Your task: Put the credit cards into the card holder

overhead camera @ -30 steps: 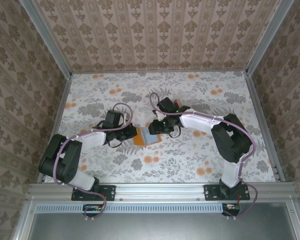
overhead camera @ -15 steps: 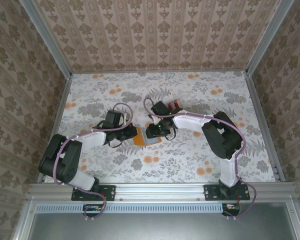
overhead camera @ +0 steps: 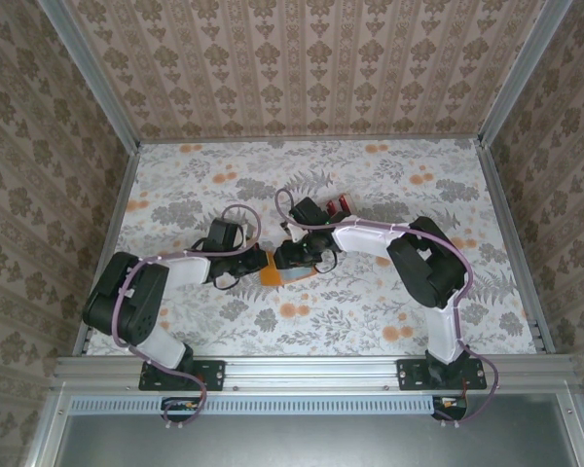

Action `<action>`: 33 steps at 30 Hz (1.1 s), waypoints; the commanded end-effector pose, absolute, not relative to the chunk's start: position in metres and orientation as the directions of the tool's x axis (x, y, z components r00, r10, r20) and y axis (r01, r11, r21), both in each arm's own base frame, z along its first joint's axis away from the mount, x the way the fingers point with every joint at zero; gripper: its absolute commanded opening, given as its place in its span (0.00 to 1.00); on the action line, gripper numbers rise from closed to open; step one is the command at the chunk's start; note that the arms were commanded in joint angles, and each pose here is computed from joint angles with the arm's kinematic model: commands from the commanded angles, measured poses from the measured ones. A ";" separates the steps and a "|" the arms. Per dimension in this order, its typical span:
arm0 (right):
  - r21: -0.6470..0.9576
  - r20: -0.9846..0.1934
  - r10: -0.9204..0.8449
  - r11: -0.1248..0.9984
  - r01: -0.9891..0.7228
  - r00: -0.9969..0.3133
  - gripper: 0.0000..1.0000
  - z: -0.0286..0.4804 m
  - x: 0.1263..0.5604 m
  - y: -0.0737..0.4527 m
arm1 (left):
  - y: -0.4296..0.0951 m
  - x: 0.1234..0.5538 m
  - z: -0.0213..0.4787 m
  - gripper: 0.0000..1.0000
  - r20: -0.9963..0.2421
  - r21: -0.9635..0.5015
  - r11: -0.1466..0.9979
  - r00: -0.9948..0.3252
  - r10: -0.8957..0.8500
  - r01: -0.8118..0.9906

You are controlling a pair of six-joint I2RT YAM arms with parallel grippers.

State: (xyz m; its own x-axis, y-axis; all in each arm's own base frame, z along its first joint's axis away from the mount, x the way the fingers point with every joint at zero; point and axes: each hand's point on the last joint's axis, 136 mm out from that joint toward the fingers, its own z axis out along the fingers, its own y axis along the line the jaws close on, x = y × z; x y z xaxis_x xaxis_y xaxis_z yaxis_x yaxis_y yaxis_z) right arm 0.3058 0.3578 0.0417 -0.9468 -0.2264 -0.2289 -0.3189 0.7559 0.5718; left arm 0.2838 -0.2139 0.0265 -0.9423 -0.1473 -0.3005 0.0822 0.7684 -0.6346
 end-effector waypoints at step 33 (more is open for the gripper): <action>0.475 -0.210 -0.251 0.819 -0.323 -0.945 0.47 0.060 0.299 0.311 | -0.204 0.271 0.000 0.00 -0.234 -0.611 0.791 -0.958 -0.164 0.014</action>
